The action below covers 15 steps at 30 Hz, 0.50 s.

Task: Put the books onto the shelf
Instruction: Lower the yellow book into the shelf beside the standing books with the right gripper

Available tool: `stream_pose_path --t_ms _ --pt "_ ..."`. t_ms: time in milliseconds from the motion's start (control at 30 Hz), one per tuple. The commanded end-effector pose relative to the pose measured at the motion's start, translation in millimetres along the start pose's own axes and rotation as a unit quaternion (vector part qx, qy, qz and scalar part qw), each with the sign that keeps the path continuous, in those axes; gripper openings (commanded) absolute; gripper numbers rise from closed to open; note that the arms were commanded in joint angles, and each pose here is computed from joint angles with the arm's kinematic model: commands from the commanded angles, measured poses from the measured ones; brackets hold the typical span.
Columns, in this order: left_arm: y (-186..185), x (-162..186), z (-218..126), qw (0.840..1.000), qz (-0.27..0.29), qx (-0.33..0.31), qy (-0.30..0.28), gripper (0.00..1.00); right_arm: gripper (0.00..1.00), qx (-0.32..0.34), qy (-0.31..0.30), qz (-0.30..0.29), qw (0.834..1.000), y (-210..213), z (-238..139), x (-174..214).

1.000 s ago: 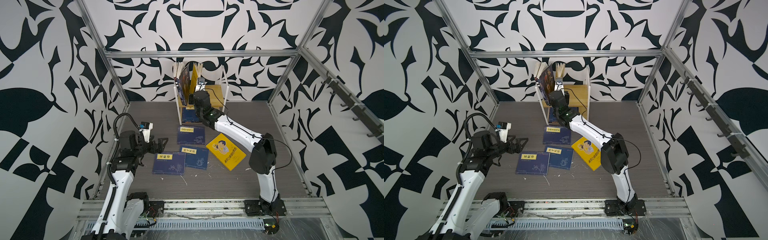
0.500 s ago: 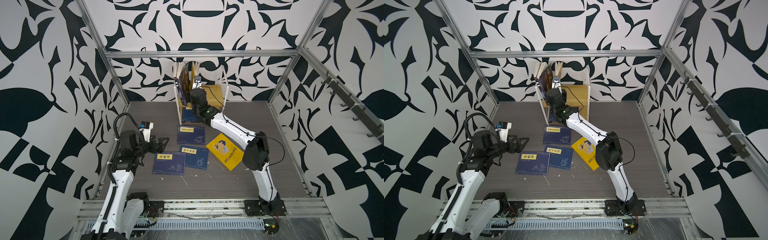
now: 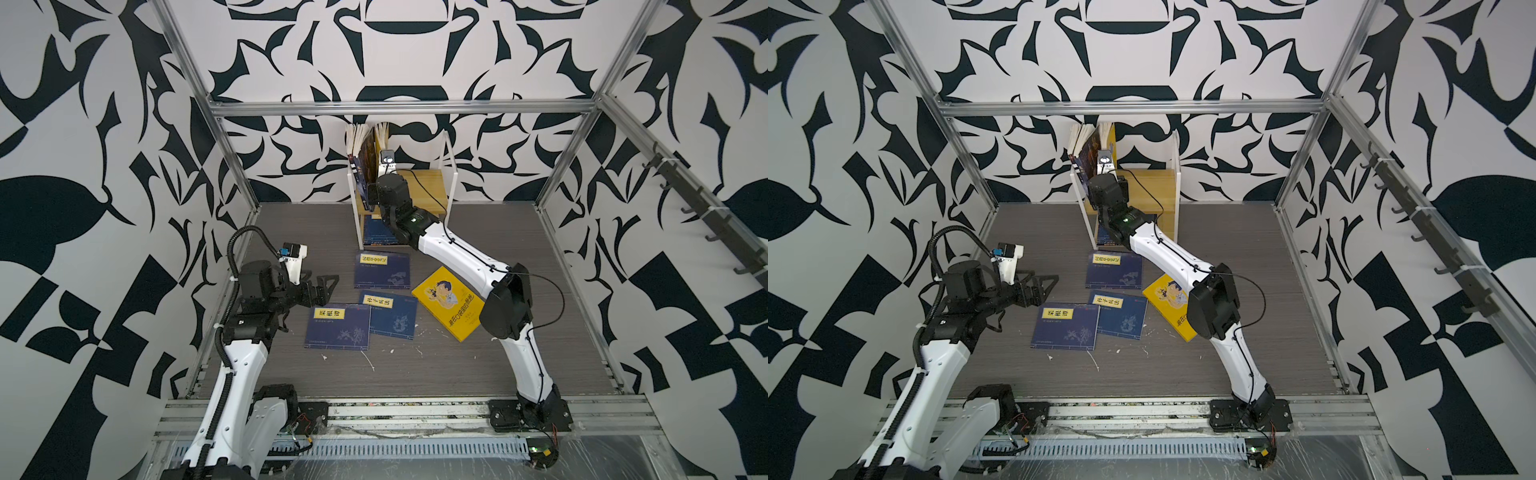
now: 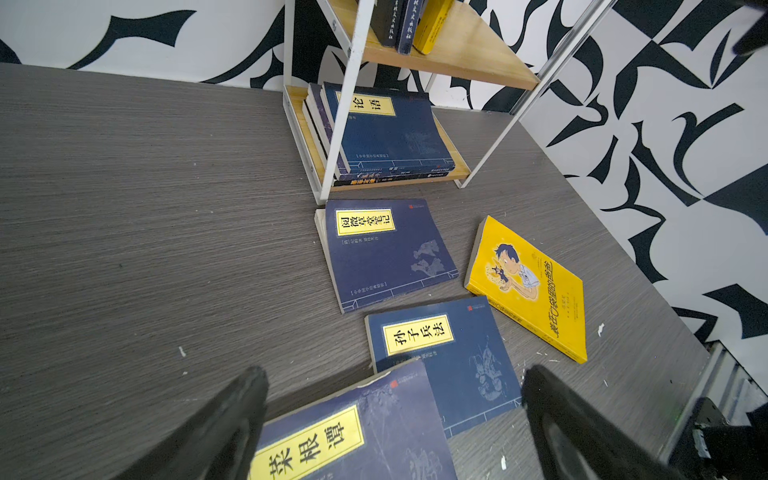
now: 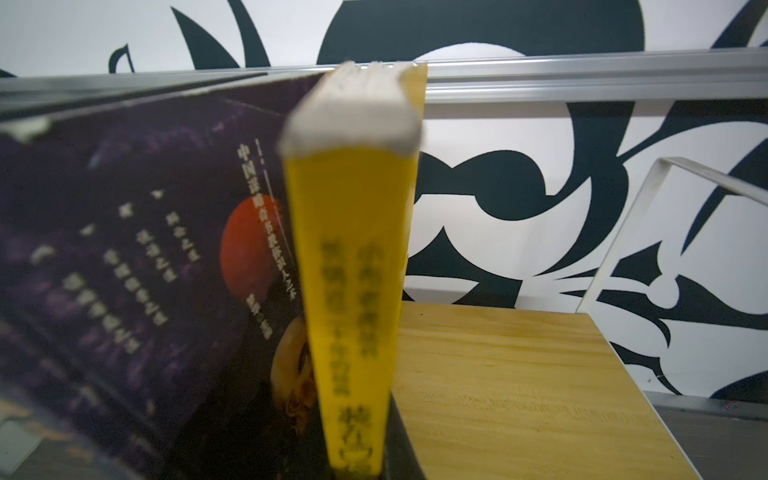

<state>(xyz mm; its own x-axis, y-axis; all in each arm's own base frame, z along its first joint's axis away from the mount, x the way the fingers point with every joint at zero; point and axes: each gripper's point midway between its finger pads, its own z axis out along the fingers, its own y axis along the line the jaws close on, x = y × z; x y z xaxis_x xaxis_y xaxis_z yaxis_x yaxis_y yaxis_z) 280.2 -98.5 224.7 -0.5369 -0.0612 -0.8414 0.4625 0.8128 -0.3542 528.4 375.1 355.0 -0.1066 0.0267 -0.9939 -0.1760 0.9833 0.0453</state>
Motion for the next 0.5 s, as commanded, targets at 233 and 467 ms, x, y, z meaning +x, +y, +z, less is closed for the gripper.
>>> stream_pose_path --t_ms 233,467 --pt "-5 3 -1 1.0 0.004 0.011 -0.001 1.0 0.17 -0.052 -0.016 -0.07 0.996 23 -17 -27" --pt "-4 4 0 1.0 0.003 0.013 0.0 1.0 0.28 -0.06 -0.015 -0.118 0.991 28 -26 -24"
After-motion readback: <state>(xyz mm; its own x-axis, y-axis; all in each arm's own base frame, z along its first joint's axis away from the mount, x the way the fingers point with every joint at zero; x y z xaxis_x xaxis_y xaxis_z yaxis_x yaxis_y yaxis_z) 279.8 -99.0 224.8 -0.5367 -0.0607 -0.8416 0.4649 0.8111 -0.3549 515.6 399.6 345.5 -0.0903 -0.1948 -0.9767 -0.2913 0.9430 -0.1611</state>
